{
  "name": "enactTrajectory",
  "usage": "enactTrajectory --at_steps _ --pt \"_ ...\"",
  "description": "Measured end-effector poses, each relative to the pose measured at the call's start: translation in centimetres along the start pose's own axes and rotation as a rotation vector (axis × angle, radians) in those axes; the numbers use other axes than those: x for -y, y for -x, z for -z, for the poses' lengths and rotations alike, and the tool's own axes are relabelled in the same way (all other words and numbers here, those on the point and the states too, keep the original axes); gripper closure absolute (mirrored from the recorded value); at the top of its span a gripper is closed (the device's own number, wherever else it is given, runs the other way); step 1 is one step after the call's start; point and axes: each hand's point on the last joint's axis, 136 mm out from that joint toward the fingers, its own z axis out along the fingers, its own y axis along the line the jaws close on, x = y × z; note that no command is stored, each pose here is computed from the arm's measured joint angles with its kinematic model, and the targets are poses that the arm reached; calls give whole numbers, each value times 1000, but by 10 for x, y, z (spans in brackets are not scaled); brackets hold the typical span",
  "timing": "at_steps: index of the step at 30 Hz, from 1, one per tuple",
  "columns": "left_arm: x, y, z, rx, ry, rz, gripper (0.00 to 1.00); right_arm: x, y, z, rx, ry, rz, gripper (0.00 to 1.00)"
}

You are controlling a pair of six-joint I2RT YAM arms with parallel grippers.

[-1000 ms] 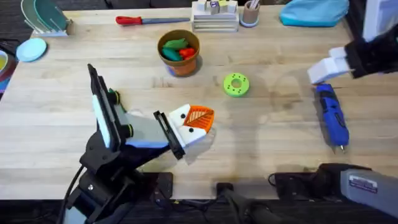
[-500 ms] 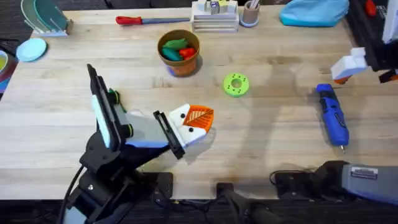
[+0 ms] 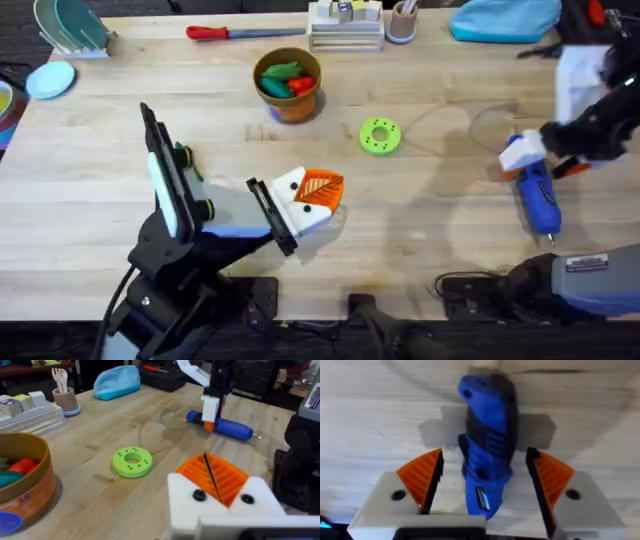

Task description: Pick up the gripper from the table and insert it into the empty holder that is missing its gripper. Then pick up a screw, insert it into the mounting hole, and use the screwdriver to tighten it. Finally, clean up the table by picking up the vegetable and placing it into the bucket.

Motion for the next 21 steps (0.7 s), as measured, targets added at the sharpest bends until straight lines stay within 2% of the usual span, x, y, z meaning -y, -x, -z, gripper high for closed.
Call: enactTrajectory --at_steps 4,13,21 --pt "0 0 0 0 0 0 988 -2 4 -16 15 -34 73 7" --pt "0 0 0 0 0 0 988 1 12 -16 58 -63 94 13" --pt "0 0 0 0 0 0 988 4 20 -15 89 -76 99 173"
